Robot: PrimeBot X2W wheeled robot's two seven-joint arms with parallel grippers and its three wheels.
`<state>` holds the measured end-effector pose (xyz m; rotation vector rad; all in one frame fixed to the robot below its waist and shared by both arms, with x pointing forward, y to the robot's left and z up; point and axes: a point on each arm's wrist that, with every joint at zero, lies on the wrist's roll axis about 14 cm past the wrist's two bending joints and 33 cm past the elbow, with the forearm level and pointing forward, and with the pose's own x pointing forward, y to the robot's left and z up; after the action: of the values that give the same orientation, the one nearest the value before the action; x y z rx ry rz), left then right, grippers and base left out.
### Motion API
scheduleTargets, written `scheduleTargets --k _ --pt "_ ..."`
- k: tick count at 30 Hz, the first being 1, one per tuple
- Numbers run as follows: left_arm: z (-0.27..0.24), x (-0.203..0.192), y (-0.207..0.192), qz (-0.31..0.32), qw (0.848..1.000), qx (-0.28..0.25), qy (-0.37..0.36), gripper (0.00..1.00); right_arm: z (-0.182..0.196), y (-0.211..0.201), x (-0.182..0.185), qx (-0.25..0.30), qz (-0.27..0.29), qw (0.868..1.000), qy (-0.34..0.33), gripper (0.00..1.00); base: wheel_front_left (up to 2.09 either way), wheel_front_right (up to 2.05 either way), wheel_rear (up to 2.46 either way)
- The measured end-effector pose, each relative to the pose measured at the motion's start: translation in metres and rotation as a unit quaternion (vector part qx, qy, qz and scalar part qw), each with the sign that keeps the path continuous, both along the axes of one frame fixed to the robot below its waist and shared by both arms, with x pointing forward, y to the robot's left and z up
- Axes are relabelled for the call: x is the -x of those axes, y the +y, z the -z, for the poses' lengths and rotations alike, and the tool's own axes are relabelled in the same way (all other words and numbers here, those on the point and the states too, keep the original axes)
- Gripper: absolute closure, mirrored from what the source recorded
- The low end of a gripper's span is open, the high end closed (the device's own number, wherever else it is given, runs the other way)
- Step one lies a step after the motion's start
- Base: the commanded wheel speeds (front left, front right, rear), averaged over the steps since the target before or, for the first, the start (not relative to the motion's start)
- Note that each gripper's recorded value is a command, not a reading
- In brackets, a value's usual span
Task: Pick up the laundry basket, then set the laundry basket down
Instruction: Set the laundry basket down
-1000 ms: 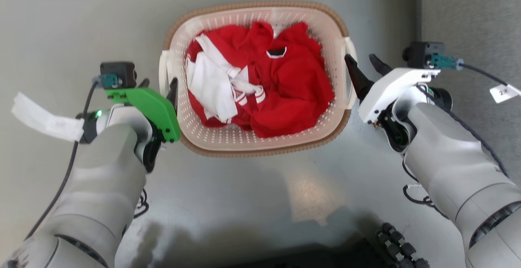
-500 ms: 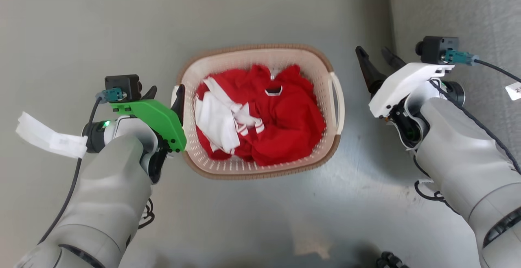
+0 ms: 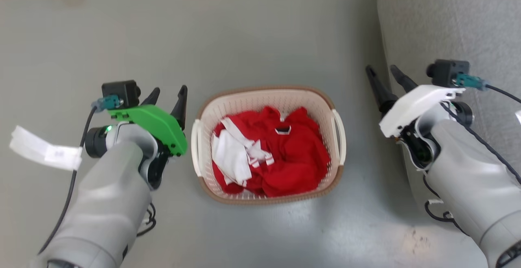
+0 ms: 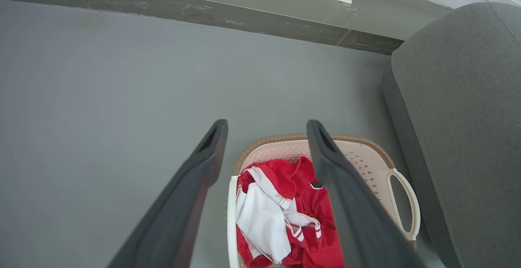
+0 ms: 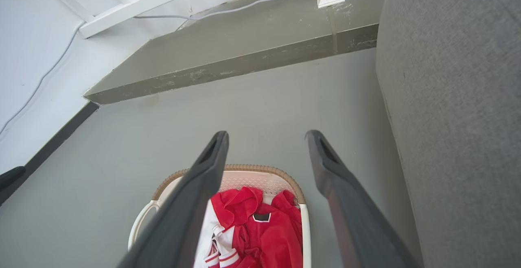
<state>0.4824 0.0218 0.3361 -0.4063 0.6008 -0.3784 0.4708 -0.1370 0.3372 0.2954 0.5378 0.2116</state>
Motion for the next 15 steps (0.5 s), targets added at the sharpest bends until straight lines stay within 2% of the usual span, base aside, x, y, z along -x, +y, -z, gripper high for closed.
scheduleTargets --k 15 --pt "-0.086 0.025 0.027 -0.038 0.993 0.021 -0.113 0.00 -0.077 0.011 0.025 -0.018 -0.008 0.994 -0.109 0.00 0.00 0.00 0.00"
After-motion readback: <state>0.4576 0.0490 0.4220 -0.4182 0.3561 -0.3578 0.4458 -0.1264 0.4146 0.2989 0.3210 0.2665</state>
